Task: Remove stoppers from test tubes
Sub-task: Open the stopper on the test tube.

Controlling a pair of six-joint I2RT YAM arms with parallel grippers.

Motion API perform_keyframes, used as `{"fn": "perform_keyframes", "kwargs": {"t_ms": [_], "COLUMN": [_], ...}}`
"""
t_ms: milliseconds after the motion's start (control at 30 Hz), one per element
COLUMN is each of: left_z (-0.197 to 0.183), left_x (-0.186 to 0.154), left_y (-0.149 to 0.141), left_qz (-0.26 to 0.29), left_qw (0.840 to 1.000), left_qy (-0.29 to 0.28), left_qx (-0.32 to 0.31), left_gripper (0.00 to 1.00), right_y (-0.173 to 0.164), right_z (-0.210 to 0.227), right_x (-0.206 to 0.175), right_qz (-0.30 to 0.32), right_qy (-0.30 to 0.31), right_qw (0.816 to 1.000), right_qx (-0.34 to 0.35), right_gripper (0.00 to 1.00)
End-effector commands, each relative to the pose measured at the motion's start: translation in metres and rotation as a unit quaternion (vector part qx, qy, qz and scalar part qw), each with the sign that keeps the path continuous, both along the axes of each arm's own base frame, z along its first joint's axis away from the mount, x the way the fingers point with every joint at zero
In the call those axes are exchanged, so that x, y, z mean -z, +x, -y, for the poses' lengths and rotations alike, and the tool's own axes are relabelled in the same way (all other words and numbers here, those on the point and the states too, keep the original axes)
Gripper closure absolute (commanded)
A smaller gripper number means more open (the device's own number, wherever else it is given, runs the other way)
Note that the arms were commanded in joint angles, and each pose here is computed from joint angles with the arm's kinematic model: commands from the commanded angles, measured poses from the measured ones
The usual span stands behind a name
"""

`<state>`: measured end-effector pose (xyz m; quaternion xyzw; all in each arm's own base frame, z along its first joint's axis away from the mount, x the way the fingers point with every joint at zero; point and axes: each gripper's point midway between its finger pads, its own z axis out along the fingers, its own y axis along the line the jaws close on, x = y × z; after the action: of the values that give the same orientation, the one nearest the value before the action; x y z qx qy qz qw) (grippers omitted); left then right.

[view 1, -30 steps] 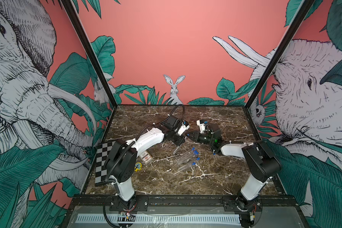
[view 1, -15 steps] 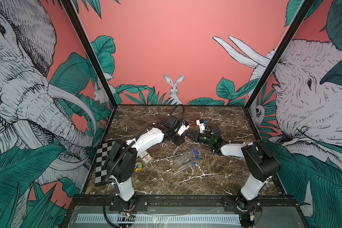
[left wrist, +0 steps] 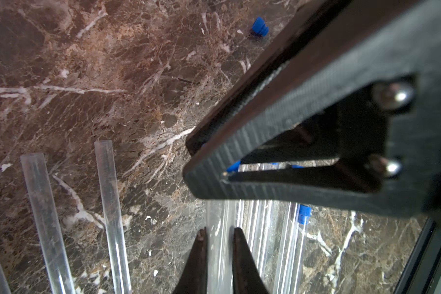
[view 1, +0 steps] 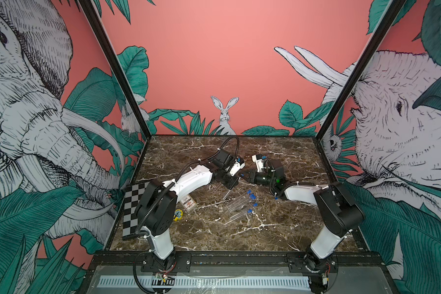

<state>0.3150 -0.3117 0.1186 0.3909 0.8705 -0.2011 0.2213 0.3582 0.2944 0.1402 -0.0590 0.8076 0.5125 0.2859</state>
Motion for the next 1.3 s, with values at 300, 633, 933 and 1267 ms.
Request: {"fn": "perform_keyframes", "kwargs": {"t_ms": [300,633,933,1267], "left_z": [-0.021,-0.025,-0.029,-0.032], "left_x": [0.0,0.0,-0.001,0.001], "left_y": [0.003,0.003,0.003,0.002], "left_qz": [0.003,0.001,0.003,0.004], "left_qw": [0.999,0.998,0.998,0.997], "left_qy": [0.048,0.056,0.065,0.071], "left_qx": [-0.016,-0.017,-0.017,-0.016], "left_gripper": [1.0,1.0,1.0,1.0], "right_y": [0.017,0.016,0.018,0.024], "right_z": [0.016,0.036,0.041,0.042], "right_x": [-0.044,-0.048,-0.042,-0.061], "right_qz": [0.071,0.102,0.099,0.106], "right_qy": [0.017,-0.063,-0.088,-0.002], "right_qw": [0.996,0.99,0.988,0.99], "right_qx": [0.044,0.072,0.077,0.097], "right_gripper": [0.96,0.95,0.94,0.93]}}
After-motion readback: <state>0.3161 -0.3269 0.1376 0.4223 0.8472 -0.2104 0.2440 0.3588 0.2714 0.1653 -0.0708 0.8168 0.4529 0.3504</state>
